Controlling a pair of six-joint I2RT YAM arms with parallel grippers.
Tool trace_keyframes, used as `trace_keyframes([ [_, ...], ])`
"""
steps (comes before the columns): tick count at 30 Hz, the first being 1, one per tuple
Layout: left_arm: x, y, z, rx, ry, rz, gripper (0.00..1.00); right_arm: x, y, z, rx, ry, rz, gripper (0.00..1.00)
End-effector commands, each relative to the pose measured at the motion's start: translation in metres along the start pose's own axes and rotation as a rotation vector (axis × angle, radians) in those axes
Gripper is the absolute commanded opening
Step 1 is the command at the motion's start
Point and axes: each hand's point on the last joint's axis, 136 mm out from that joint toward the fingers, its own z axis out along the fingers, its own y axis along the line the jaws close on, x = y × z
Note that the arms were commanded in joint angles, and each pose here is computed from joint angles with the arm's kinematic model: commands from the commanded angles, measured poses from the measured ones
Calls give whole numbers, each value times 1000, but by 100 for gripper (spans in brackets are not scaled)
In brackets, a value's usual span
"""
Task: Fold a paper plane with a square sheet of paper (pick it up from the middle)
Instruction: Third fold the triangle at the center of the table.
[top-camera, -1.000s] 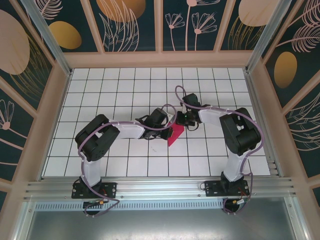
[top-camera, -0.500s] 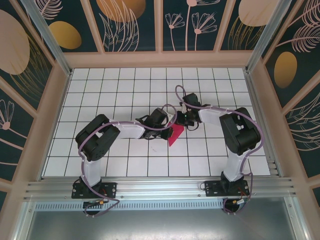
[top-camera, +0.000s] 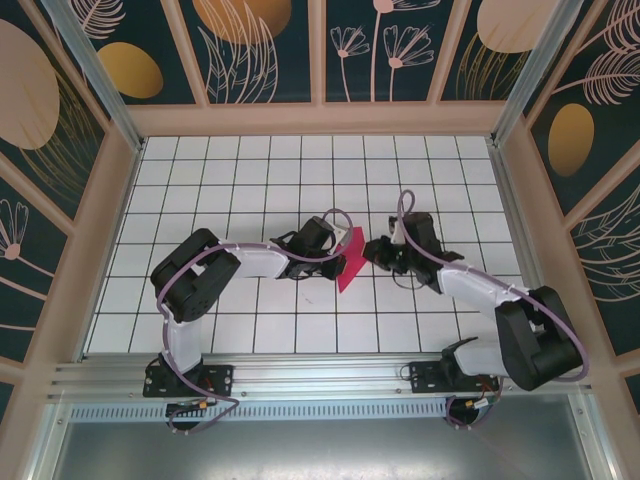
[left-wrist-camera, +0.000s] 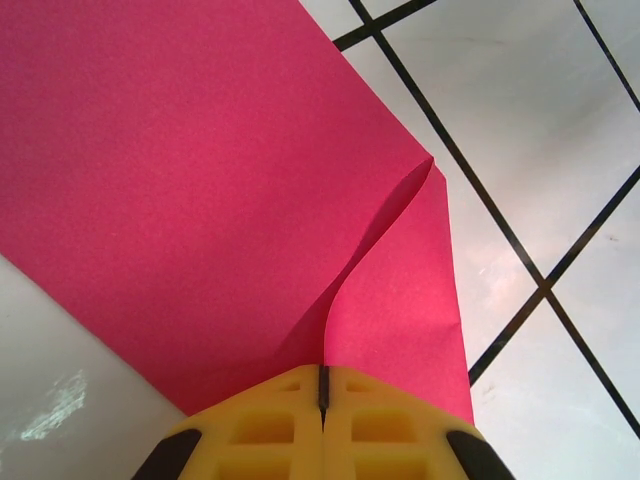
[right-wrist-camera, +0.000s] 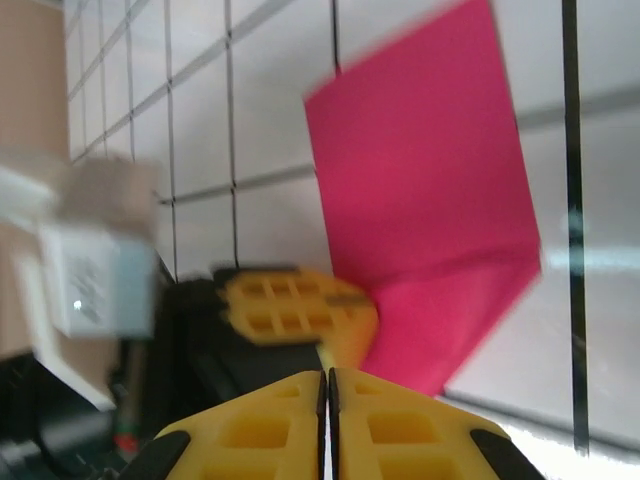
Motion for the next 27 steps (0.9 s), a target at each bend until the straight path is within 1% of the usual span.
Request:
trace_keyframes([
  [1,28,13,11,-19,80,-29,0,27,10,2,-87,34,78,10],
  [5,29,12,13,-14,87,-24,0,54,9,14,-99,92,94,9],
  [8,29,11,14,-7,89,-25,0,64,10,24,-90,121,96,8],
  [13,28,10,14,-6,90,-21,0,68,2,33,-63,131,108,7],
  [21,28,10,14,-4,94,-20,0,73,2,40,-80,151,111,7],
  [27,28,10,14,-5,93,-18,0,78,-7,46,-58,169,121,7],
])
